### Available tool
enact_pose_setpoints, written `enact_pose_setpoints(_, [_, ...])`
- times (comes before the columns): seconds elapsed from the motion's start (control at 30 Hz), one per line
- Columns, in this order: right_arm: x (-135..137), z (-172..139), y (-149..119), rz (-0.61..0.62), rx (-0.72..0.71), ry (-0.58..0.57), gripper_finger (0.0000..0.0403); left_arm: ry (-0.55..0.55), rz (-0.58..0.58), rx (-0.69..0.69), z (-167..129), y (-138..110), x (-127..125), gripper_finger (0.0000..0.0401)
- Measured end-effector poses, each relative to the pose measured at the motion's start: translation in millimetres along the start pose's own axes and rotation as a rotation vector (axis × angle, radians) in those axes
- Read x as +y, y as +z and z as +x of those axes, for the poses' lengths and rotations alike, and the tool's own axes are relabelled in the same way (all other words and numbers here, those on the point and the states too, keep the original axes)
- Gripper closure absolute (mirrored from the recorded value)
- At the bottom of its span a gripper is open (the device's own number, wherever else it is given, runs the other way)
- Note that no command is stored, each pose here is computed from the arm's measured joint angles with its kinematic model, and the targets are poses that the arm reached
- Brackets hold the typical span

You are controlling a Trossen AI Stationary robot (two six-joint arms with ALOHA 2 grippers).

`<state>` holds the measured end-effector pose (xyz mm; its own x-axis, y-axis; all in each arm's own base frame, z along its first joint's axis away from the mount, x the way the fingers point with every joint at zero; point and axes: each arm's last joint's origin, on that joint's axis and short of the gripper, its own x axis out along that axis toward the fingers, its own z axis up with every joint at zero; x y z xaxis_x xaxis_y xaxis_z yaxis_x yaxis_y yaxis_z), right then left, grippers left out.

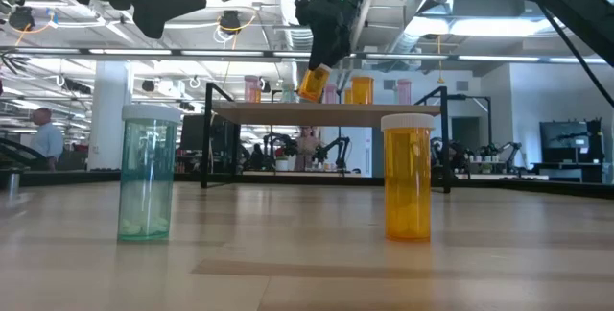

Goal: Pick and place medicine bottles onto shelf by color
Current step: Put the orange pill bottle on the shelf

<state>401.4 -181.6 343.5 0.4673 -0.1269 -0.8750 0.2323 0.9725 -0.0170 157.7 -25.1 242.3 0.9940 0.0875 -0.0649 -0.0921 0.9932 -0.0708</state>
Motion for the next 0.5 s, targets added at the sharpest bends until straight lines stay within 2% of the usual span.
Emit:
enact_pose_setpoints(0.23, [-2.2,-0.2,-0.1,0.008,-0.003,-0.002,0.0146,-0.002,0.000,0.000,0.0,0.1,-0.1,0.0175])
enact_pose_setpoints(0.5, [-2.1,-0.2,0.2,0.010,-0.006,-0.002,0.0142,-0.001,-0.001,-0.001,0.0,0.2,-0.1,0.0175])
